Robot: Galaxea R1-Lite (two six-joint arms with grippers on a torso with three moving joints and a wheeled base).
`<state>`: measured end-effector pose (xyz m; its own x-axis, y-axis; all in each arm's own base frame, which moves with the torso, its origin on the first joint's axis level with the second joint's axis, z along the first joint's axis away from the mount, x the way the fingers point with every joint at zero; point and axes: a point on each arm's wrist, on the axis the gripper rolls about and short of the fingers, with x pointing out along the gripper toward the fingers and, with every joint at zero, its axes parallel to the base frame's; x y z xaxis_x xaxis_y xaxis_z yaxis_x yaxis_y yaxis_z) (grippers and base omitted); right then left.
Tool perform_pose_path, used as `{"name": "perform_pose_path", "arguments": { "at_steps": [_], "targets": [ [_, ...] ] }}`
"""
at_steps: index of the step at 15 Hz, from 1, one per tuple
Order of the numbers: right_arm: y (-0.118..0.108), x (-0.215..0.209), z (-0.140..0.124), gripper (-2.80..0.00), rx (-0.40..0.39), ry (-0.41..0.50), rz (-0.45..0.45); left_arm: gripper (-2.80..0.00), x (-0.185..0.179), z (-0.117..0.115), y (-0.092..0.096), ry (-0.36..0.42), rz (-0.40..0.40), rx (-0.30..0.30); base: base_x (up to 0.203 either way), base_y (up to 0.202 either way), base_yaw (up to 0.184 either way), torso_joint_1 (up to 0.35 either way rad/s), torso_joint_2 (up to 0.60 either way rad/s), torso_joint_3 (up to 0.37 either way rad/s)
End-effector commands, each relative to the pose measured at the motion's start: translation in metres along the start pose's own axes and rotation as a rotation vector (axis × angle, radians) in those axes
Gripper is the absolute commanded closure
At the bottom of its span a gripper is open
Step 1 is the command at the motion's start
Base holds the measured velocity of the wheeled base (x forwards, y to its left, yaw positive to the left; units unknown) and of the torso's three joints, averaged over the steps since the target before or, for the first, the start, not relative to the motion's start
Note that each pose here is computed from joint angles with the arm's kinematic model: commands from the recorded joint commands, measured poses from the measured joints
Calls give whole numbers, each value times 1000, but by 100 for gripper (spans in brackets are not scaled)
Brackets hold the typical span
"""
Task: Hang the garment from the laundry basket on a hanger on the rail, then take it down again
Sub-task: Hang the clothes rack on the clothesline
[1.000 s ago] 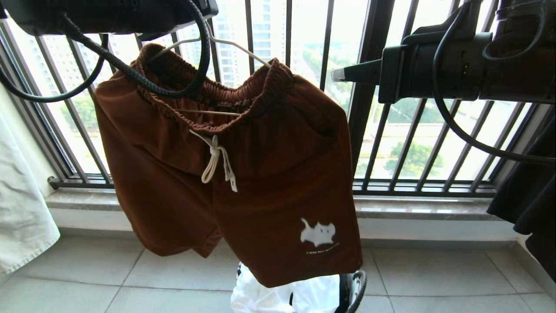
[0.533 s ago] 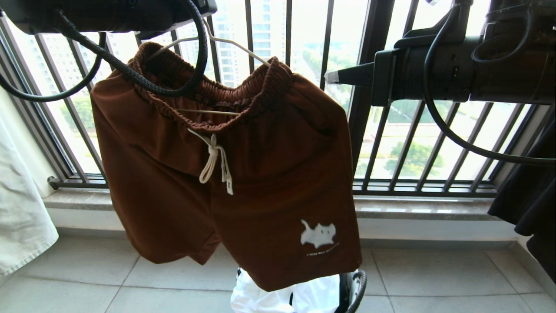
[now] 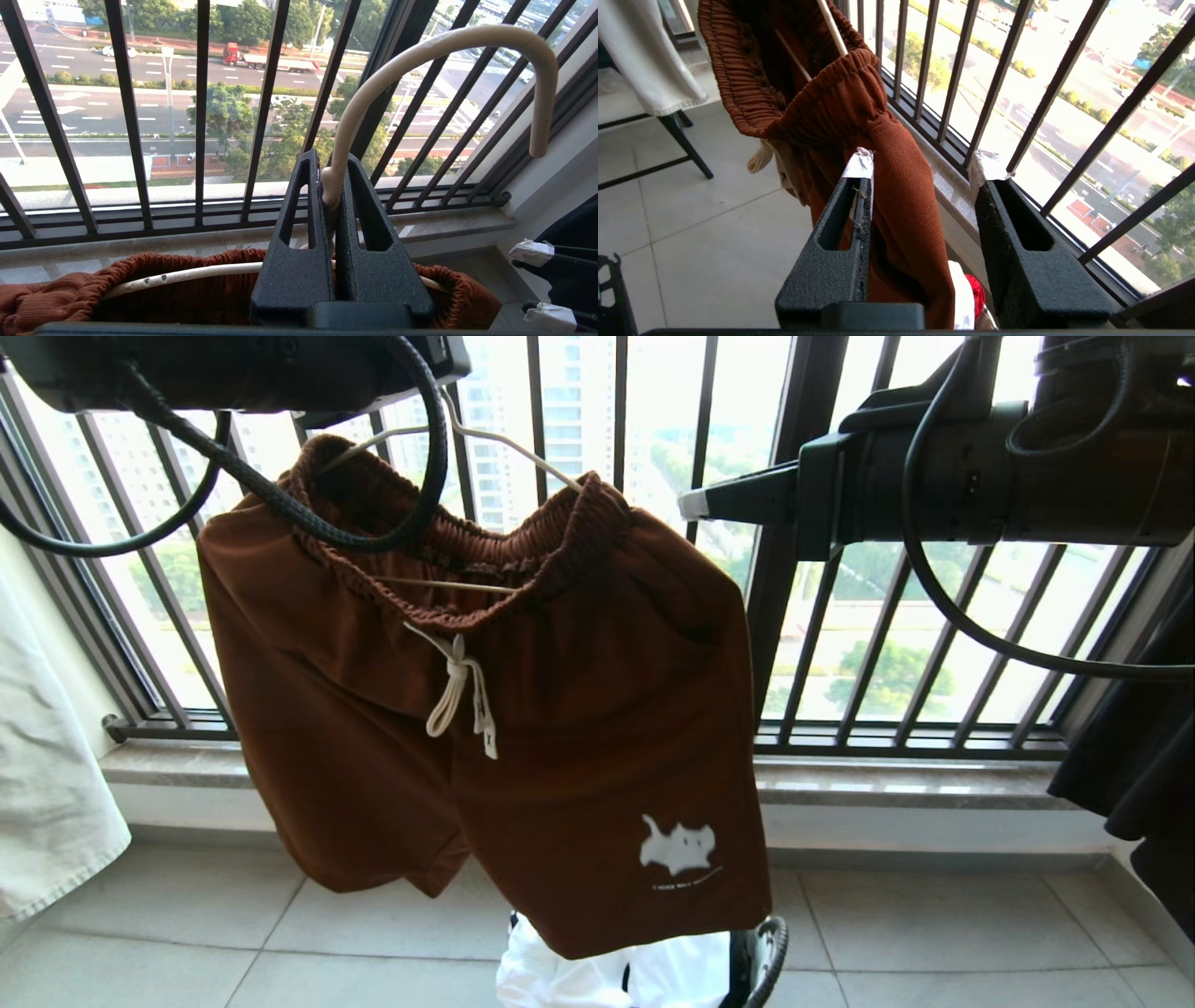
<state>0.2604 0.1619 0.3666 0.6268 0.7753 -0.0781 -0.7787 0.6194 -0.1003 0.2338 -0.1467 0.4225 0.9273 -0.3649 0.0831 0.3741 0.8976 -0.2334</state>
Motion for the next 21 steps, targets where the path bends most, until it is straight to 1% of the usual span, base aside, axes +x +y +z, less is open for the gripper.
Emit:
{"name": "perform_pose_path", "arguments": {
  "at_steps": [1, 3, 4, 5, 9, 12, 19, 20, 21],
  "targets": [
    [1, 4, -4, -280, -37, 30, 63, 0, 2, -4, -3, 13, -8, 1, 0, 0, 0, 0, 0, 0],
    [3, 0, -2, -280, -45, 69, 129, 0, 5, -6, -3, 19, -7, 3, 0, 0, 0, 0, 0, 0],
    [3, 2, -4, -280, -84, 83, 149, 0, 6, -7, -4, 21, -12, 1, 0, 0, 0, 0, 0, 0],
    [2, 9, -8, -280, -99, 93, 161, 0, 5, -6, -5, 23, -26, -2, 0, 0, 0, 0, 0, 0],
    [7, 28, -14, -280, -103, 99, 211, 0, 2, -8, -10, 32, -55, -7, 0, 0, 0, 0, 0, 0],
    [4, 40, -15, -280, -136, 92, 216, 0, -1, -10, -13, 44, -67, -9, 0, 0, 0, 0, 0, 0],
    [11, 54, -23, -280, -135, 110, 247, 0, -9, -5, -14, 31, -78, -28, 0, 0, 0, 0, 0, 0],
    [11, 54, -22, 0, -136, 108, 249, 0, -9, -5, -14, 29, -78, -30, 0, 0, 0, 0, 0, 0],
    [12, 54, -22, 0, -136, 108, 251, 0, -10, -5, -14, 31, -78, -29, 0, 0, 0, 0, 0, 0]
  ]
}}
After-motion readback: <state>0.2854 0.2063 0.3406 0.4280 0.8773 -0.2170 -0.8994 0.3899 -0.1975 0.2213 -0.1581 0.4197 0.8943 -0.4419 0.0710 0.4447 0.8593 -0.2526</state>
